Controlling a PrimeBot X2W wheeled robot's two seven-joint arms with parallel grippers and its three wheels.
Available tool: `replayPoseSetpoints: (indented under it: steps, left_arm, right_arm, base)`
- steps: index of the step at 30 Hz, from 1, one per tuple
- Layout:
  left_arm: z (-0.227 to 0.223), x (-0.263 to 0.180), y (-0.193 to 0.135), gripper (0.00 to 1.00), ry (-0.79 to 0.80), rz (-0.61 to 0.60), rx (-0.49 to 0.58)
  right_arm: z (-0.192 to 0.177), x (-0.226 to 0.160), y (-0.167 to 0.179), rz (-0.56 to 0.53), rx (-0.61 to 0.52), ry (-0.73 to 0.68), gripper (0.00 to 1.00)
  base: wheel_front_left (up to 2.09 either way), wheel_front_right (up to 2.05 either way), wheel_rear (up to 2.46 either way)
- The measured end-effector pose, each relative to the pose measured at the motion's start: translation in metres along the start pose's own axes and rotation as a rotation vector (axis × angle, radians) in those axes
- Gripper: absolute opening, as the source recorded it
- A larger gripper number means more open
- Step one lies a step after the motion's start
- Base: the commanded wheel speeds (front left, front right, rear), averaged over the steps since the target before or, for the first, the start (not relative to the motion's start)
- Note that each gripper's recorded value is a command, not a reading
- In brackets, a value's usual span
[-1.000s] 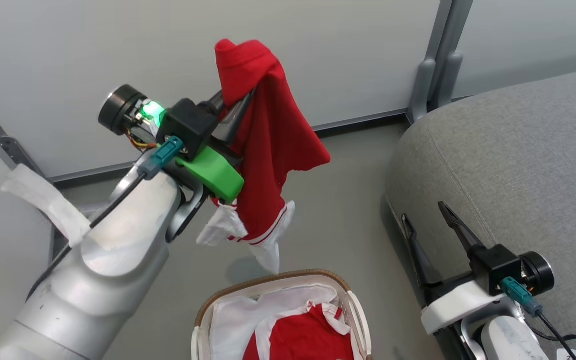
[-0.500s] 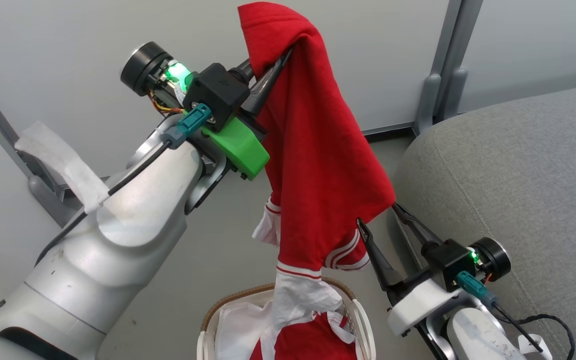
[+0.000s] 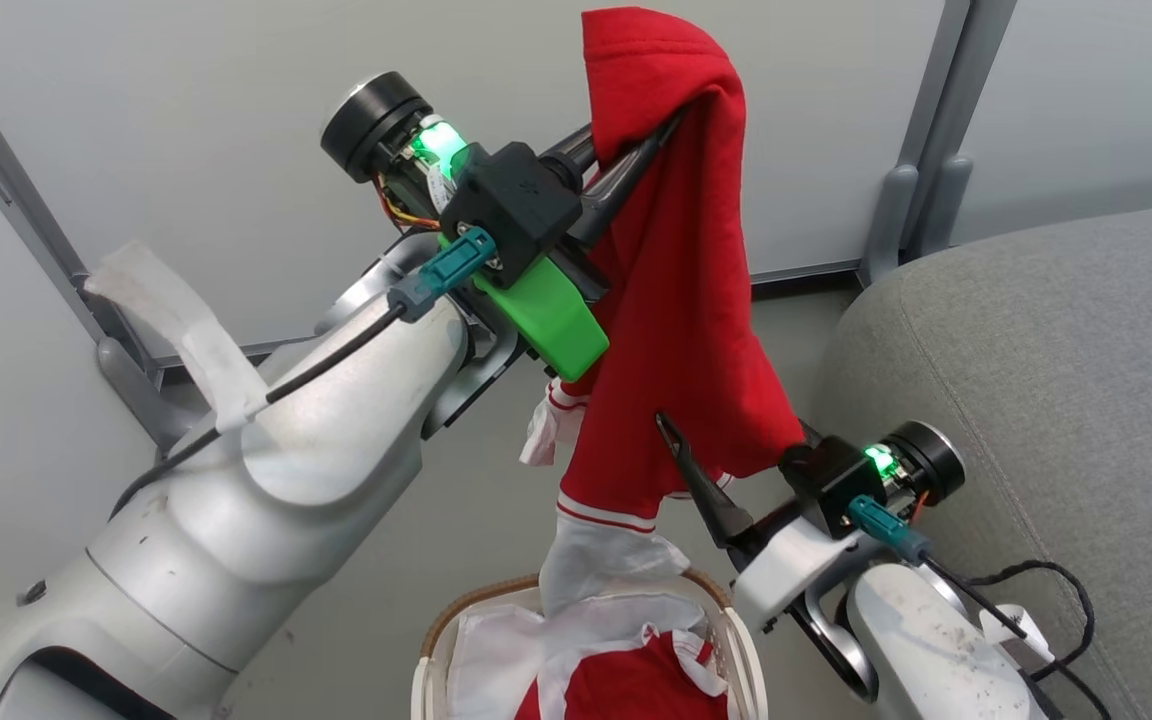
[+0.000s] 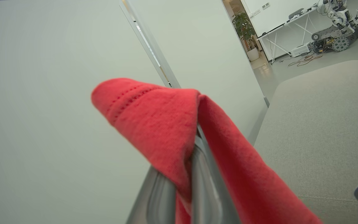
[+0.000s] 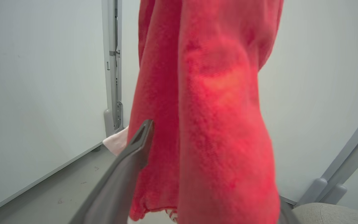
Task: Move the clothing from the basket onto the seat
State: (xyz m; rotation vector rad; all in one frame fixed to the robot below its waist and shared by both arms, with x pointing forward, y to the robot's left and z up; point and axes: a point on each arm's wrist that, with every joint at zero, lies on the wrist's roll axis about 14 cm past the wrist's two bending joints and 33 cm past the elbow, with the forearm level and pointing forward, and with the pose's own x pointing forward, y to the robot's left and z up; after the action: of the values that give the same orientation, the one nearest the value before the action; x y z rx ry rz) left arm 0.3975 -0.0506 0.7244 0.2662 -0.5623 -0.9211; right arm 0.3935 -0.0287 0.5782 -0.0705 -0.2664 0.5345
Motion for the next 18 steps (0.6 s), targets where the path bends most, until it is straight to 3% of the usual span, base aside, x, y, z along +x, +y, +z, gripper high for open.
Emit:
replayPoseSetpoints:
  steps: [9, 10, 11, 12, 13, 14, 18]
  left_arm:
    - [0.005, -0.004, -0.007, 0.00, -0.007, -0.012, -0.015]
    - [0.005, -0.005, -0.006, 0.00, -0.006, -0.009, -0.016]
    - [0.004, -0.006, -0.005, 0.00, -0.004, -0.005, -0.020]
    - [0.004, -0.007, -0.005, 0.00, -0.001, -0.002, -0.021]
    - [0.002, -0.009, -0.004, 0.00, 0.003, 0.004, -0.026]
    - [-0.001, -0.011, -0.004, 0.00, 0.010, 0.009, -0.034]
    - [-0.014, -0.020, -0.002, 0.00, 0.038, 0.042, -0.081]
  right_arm:
    - [-0.004, 0.021, 0.020, 0.093, -0.032, 0.022, 1.00]
    - [-0.005, 0.022, 0.021, 0.098, -0.032, 0.027, 0.78]
    - [-0.006, 0.022, 0.022, 0.101, -0.031, 0.031, 0.43]
    - [-0.007, 0.023, 0.022, 0.102, -0.030, 0.033, 0.22]
    - [-0.007, 0.024, 0.022, 0.103, -0.029, 0.034, 0.07]
    - [-0.007, 0.024, 0.022, 0.103, -0.028, 0.034, 0.00]
    - [-0.005, 0.025, 0.019, 0.095, -0.028, 0.030, 0.00]
  base:
    - [0.00, 0.00, 0.00]
    - [0.00, 0.00, 0.00]
    - [0.00, 0.00, 0.00]
    - [0.00, 0.00, 0.00]
    - [0.00, 0.00, 0.00]
    - [0.00, 0.00, 0.00]
    - [0.00, 0.00, 0.00]
